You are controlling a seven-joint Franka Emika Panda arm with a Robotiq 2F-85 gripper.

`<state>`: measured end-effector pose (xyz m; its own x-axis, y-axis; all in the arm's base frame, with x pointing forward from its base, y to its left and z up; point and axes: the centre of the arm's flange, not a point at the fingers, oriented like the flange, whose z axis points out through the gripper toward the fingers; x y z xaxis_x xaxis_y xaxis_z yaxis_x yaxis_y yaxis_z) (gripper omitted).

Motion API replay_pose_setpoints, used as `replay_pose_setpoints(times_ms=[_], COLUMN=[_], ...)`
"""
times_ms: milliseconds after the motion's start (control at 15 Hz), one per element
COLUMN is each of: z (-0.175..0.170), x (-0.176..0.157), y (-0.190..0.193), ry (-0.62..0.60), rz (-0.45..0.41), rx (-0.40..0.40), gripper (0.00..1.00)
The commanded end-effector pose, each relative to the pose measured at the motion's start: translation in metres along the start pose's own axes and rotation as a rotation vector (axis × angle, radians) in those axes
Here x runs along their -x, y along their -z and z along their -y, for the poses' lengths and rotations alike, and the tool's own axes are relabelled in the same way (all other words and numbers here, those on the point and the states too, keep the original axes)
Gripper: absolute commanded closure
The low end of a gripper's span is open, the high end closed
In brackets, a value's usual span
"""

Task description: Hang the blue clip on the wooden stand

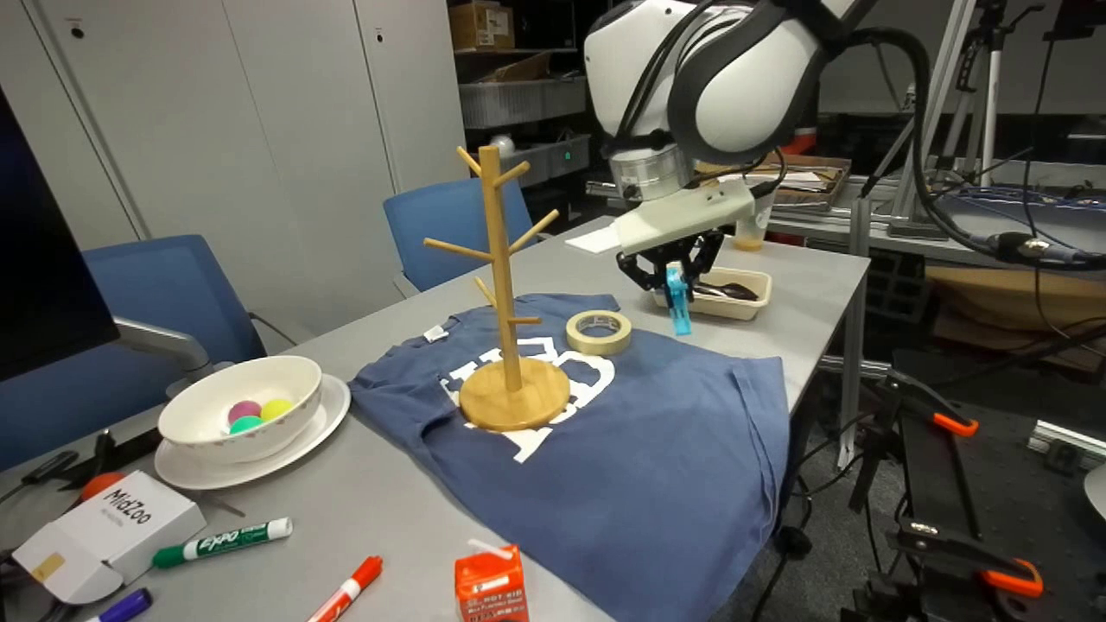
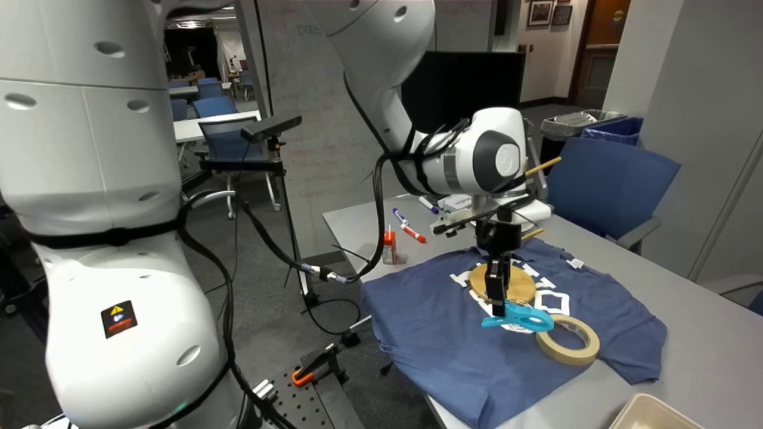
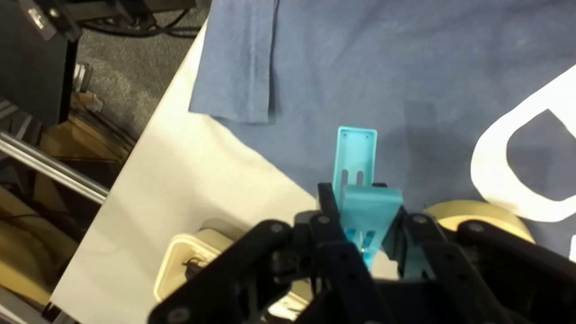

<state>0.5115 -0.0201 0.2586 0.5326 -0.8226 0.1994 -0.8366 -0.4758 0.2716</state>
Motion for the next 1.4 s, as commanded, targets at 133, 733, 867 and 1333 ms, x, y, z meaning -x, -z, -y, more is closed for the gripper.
replay_pose_setpoints(times_ms=[133,733,867,1333], z=[-0.025,-0.008,-0.005,-0.002], x=[0.022,0.028,0.020,-0.009], y=[0.076,0.107,0.101,0.087], ry=[-0.024,-0.032,-0.042,-0.047], rz=[-0.238,-0.371,-0.344,-0.332], rx=[0.048,-0.145,-0.200,-0.294], gripper=[0.94,0.94,0.94,0.94])
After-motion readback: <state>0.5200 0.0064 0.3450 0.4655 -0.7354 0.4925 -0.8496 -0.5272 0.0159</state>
